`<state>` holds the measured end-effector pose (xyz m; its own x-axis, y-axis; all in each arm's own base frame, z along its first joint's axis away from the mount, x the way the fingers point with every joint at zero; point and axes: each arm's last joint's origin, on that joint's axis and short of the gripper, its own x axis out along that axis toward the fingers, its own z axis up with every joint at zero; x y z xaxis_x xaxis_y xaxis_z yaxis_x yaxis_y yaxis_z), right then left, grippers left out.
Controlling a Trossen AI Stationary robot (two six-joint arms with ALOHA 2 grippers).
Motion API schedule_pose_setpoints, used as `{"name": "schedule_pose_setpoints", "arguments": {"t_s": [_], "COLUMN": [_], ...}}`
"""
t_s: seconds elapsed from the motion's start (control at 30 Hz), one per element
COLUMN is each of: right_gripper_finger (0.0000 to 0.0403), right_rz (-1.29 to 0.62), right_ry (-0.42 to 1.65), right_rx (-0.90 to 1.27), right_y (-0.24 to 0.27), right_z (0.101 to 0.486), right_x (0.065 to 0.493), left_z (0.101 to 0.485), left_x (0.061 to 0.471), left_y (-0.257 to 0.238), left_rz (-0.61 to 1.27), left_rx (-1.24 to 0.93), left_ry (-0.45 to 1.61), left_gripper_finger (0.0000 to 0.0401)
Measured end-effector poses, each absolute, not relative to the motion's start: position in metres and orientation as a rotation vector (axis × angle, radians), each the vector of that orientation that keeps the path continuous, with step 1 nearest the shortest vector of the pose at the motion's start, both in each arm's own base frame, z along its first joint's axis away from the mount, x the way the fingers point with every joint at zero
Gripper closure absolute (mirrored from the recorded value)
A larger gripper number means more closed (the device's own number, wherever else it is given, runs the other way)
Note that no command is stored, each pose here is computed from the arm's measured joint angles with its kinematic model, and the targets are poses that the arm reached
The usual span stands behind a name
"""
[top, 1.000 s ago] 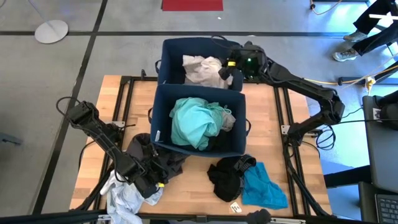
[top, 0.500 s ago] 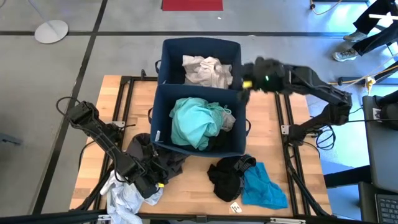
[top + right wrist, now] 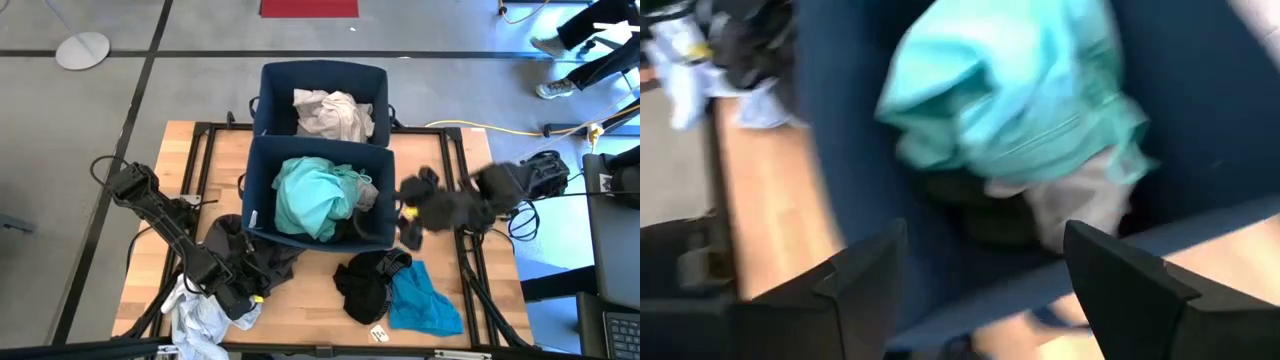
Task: Sort clothes
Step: Put the blue short pants into the bottom blue laundry bin
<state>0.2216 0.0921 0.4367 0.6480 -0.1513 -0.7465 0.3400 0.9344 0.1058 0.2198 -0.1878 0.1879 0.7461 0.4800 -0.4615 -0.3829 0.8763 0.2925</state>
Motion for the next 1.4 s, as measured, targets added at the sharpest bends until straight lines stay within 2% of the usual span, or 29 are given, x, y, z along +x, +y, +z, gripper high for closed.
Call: {"name": "schedule_pose_setpoints", "arguments": {"t_s": [0.3, 0.63, 0.83, 1.4], "right_gripper_finger": [0.0132, 0.0132, 0.0132, 0.0132], "right_rz": [-0.284, -0.378, -0.486, -0.656], "right_ry": [0.896, 1.047, 1.222, 1.379], "right_rx": [0.37, 0.562, 0.676, 0.584], "right_y": [0.154, 0.193, 0.207, 0.236], "right_z": [0.398, 0.33, 0.291, 0.231], "right_x": [0.196, 0.171, 0.157, 0.164], "left_z": [0.188, 0.188, 0.188, 0.187], "left_x": [0.22, 0.219, 0.218, 0.217], "left_y": [-0.188, -0.189, -0.19, -0.192], "left_rz": [0.486, 0.487, 0.481, 0.483], "left_rx": [0.162, 0.145, 0.145, 0.116], "left_ry": [0.542, 0.536, 0.535, 0.527], "left_gripper_finger": [0.0178, 0.0178, 0.0178, 0.0178]}}
